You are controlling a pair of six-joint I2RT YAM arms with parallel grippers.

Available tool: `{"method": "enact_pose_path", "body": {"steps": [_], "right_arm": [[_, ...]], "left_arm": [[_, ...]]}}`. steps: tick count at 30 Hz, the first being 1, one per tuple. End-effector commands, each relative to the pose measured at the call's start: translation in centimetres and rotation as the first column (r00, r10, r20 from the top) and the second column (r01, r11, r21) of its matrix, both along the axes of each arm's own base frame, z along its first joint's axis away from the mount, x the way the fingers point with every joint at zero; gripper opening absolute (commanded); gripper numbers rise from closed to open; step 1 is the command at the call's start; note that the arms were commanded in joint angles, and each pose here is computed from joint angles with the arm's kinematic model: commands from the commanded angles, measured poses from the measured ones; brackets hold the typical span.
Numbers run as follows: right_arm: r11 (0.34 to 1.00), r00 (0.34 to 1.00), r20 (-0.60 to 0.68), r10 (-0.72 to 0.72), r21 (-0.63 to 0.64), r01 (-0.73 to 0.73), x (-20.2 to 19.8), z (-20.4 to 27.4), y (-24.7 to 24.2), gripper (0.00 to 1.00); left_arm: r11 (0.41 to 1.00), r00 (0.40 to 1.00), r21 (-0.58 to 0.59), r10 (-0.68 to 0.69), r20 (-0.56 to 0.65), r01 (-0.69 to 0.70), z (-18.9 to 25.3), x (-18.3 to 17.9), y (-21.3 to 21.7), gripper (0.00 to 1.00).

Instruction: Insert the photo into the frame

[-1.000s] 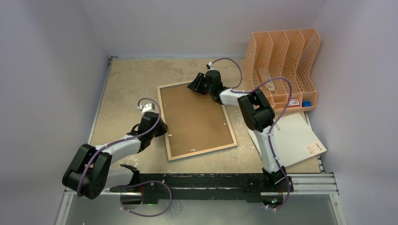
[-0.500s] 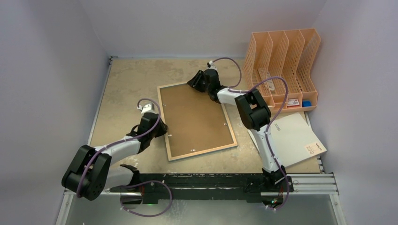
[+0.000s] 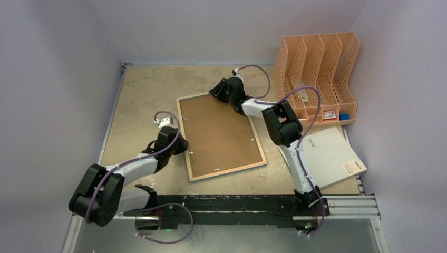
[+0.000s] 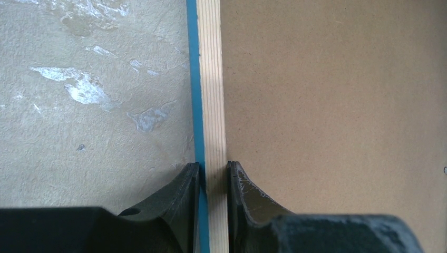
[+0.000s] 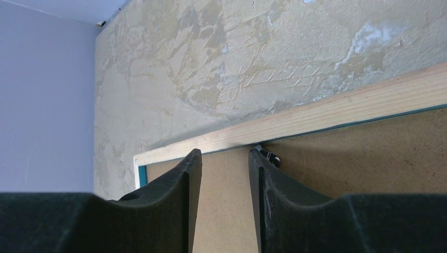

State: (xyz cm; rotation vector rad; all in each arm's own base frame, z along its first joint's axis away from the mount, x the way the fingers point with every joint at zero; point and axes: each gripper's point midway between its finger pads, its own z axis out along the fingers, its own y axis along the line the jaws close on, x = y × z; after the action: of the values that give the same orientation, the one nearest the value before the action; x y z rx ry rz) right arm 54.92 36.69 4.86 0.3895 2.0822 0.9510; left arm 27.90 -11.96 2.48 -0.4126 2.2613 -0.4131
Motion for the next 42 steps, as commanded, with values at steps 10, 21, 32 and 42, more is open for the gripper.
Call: {"method": "enact_pose_path", "body": {"steps": [10,21,32,42], "right_arm": [[0.995,0.949,0.306,0.076,0.038,-0.092,-4.5,17.4,-2.4,0.54],[0.973,0.969,0.231,0.09,-0.229,-0.035,-7.7,15.8,-7.7,0.59],[0.778,0.952,0.198,0.232,-0.625,-0.059,-4.9,7.2,-3.3,0.52],[0.482,0.873,0.363,0.325,-0.858,0.177,0.5,8.4,-3.9,0.59]], "left_arm": [[0.999,1.0,-0.038,-0.026,0.001,0.026,1.8,-0.5,-0.7,0.27],[1.0,1.0,-0.005,-0.021,0.003,0.021,5.8,-0.4,-0.2,0.51],[1.0,0.996,0.002,-0.006,-0.086,0.006,2.3,-1.8,0.2,0.56],[0.999,0.994,0.033,0.018,-0.106,-0.014,1.3,-2.0,0.9,0.56]]}}
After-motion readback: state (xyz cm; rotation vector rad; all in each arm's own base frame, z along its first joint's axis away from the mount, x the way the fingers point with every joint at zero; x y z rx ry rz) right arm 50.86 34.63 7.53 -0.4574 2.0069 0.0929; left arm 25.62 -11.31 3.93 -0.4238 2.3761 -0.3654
